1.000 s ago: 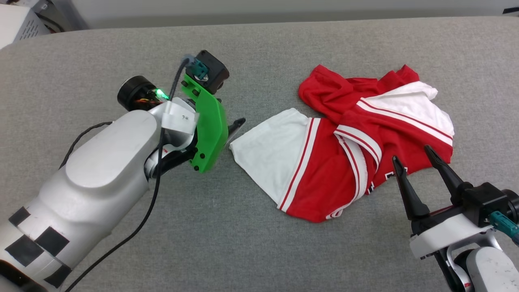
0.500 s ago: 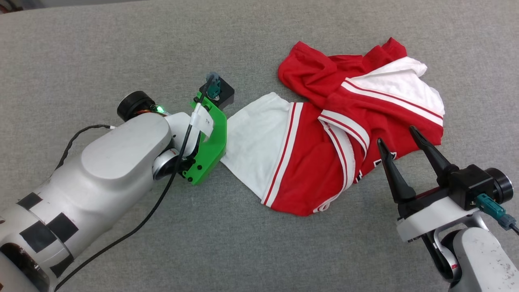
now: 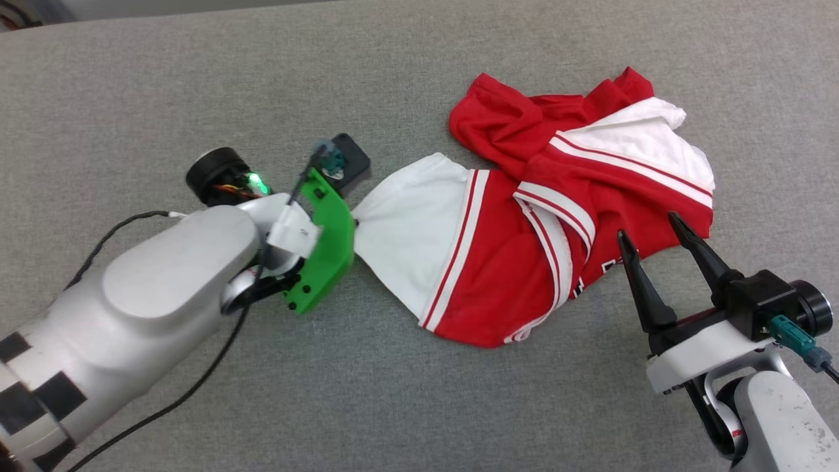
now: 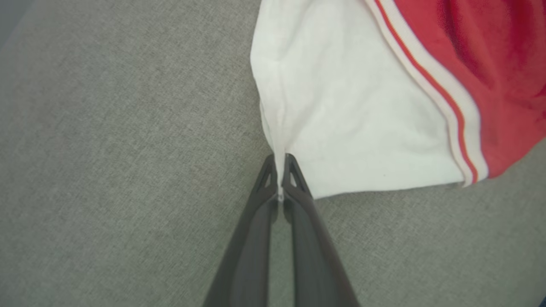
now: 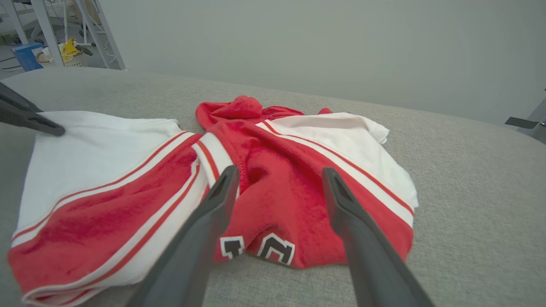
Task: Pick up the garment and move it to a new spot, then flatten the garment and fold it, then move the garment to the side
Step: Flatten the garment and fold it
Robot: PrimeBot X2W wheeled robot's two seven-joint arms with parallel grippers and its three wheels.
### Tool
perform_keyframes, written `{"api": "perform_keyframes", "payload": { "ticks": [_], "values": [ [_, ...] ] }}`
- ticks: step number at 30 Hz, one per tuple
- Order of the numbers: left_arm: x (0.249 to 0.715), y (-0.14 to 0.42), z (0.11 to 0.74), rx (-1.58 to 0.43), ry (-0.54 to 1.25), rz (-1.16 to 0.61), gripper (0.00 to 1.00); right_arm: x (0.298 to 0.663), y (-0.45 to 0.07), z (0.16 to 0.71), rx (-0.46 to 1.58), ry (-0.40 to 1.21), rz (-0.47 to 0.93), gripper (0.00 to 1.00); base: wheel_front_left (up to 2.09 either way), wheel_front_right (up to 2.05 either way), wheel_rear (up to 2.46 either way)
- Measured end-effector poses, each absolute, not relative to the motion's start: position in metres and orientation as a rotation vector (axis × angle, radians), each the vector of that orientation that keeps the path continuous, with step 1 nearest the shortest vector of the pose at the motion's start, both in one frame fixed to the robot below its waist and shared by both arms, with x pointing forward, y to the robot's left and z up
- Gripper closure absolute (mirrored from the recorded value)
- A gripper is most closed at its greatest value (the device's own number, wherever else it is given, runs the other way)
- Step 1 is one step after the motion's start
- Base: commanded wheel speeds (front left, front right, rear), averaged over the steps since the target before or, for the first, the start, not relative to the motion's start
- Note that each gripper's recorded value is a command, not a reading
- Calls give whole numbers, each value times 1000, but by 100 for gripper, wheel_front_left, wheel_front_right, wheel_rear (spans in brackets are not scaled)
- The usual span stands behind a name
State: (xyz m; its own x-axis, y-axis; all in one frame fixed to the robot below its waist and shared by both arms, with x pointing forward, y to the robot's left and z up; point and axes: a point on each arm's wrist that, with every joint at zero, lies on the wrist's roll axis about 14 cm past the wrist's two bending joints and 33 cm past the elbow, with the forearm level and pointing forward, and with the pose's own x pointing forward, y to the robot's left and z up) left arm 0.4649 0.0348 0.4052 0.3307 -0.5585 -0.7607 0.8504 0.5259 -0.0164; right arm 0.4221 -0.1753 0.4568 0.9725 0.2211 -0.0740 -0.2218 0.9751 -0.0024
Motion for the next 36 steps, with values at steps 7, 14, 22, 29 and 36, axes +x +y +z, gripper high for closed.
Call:
{"api": "perform_keyframes", "payload": {
  "ticks": [7,14,22,29,36],
  "values": [
    [471,107,418,350,797,-775,100,418,-170,461,-7,63,234,0,0,0,0],
    [450,169,399,292,904,-613,100,419,-161,466,-4,47,264,0,0,0,0],
    [435,208,370,244,996,-492,100,417,-169,464,-13,57,245,0,0,0,0],
    [450,201,386,147,793,-419,0,416,-183,475,-34,33,217,0,0,0,0],
    [469,200,434,101,447,-299,0,430,-203,510,-140,-22,231,0,0,0,0]
  ]
}}
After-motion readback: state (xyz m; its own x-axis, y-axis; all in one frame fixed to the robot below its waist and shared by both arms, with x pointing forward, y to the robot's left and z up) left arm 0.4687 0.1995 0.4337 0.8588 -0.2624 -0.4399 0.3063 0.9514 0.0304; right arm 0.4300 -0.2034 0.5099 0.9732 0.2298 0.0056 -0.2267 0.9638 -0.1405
